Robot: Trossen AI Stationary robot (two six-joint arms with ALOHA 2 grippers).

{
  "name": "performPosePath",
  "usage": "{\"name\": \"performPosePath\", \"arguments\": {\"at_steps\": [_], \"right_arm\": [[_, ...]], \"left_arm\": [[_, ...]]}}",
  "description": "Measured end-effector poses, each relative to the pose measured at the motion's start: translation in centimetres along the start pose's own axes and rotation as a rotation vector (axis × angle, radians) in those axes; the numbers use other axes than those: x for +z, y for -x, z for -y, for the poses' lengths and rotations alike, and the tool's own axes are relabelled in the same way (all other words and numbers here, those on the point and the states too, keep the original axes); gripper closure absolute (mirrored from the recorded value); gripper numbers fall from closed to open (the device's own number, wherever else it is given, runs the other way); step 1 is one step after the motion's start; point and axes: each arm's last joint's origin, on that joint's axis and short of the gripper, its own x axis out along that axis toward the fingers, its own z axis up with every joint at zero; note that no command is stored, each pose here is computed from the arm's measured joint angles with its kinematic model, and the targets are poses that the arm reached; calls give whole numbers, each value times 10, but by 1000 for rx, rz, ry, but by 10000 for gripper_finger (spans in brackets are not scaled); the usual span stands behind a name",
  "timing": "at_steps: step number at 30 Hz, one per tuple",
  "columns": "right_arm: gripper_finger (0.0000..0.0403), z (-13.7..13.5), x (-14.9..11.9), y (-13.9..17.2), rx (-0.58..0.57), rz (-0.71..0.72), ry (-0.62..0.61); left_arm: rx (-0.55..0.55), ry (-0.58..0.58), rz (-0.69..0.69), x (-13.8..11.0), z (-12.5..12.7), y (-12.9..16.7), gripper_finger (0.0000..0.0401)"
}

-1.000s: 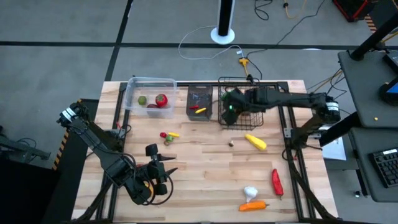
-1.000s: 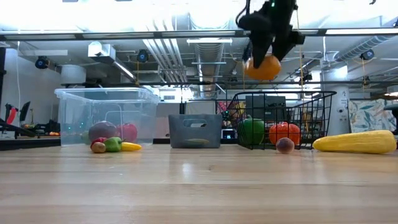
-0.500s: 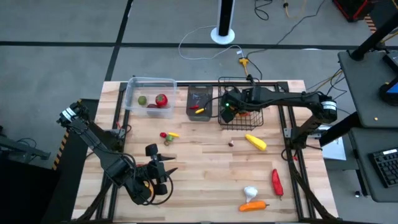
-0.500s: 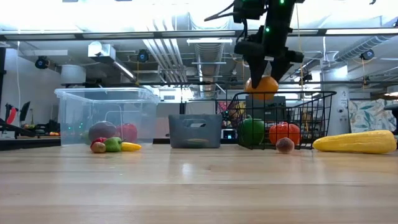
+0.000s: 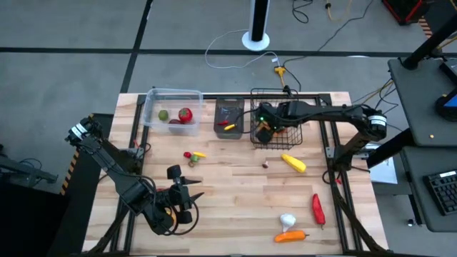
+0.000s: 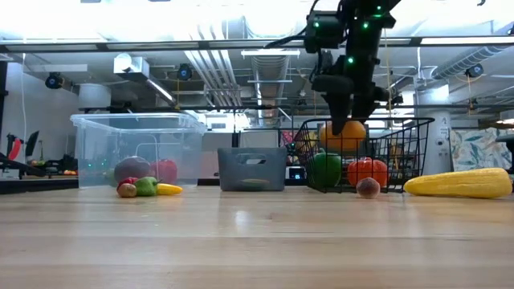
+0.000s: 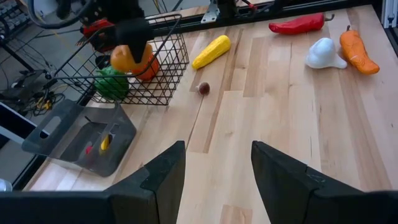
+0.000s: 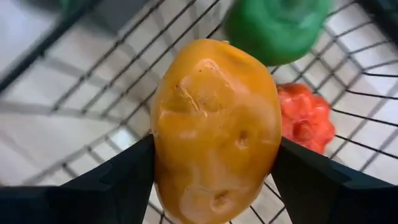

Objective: Sort produce into baskets
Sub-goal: Put the brown potato into the black basket

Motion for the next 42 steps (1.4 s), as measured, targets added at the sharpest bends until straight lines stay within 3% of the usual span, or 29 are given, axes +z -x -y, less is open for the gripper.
{"name": "performPosePath", "arguments": {"at_steps": [4,19,42], "right_arm": [[122,4,0,-3,53,-37,108],[121,7,-9,-17,53,-51,574],[120,1,-2,-25,96,84,761]], "left_arm": [[0,0,0,0,0,0,234],[0,0,0,0,0,0,234],[0,-6,-1,0,0,0,234]]}}
